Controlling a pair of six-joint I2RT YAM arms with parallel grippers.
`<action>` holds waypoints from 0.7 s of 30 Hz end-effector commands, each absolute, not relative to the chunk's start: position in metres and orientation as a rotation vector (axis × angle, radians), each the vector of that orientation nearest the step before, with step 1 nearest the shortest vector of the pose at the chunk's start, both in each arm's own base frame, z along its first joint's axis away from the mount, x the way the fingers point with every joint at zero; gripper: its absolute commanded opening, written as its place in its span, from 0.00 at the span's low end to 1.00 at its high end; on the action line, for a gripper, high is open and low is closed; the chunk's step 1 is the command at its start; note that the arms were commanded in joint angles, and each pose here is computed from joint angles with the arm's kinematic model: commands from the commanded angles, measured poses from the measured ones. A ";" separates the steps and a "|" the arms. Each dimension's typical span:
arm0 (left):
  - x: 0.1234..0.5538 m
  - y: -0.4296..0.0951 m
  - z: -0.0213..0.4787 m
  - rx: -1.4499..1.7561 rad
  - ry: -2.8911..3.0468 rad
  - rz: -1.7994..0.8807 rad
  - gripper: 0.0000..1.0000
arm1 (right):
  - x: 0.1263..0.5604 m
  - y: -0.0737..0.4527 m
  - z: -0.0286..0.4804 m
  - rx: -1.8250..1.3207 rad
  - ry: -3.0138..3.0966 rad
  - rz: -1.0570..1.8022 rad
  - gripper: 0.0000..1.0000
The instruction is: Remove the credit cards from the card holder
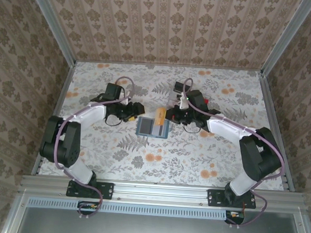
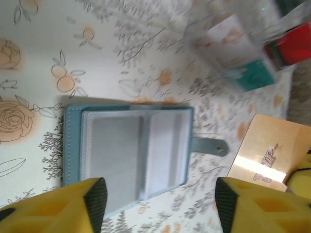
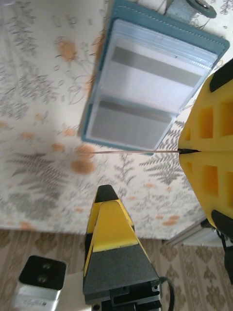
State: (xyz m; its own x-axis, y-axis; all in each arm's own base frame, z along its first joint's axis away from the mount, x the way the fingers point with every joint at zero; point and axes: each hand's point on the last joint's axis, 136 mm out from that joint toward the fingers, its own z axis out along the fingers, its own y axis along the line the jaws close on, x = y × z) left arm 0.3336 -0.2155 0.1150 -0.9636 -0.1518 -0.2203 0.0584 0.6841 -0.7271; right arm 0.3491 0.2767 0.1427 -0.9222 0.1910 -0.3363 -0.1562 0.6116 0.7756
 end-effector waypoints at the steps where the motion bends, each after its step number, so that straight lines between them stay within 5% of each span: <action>1: 0.334 -0.229 0.159 0.039 2.488 -1.313 0.72 | 0.348 0.283 0.182 -0.091 2.309 1.389 0.00; 6: 0.327 -0.249 0.200 0.155 2.346 -1.502 0.83 | 0.349 0.292 0.213 -0.156 2.191 1.546 0.00; 11: 0.322 -0.263 0.222 0.237 2.269 -1.625 0.84 | 0.352 0.300 0.232 -0.184 2.117 1.656 0.00; 21: 0.316 -0.270 0.245 0.312 2.183 -1.713 0.40 | 0.354 0.307 0.237 -0.205 2.093 1.734 0.00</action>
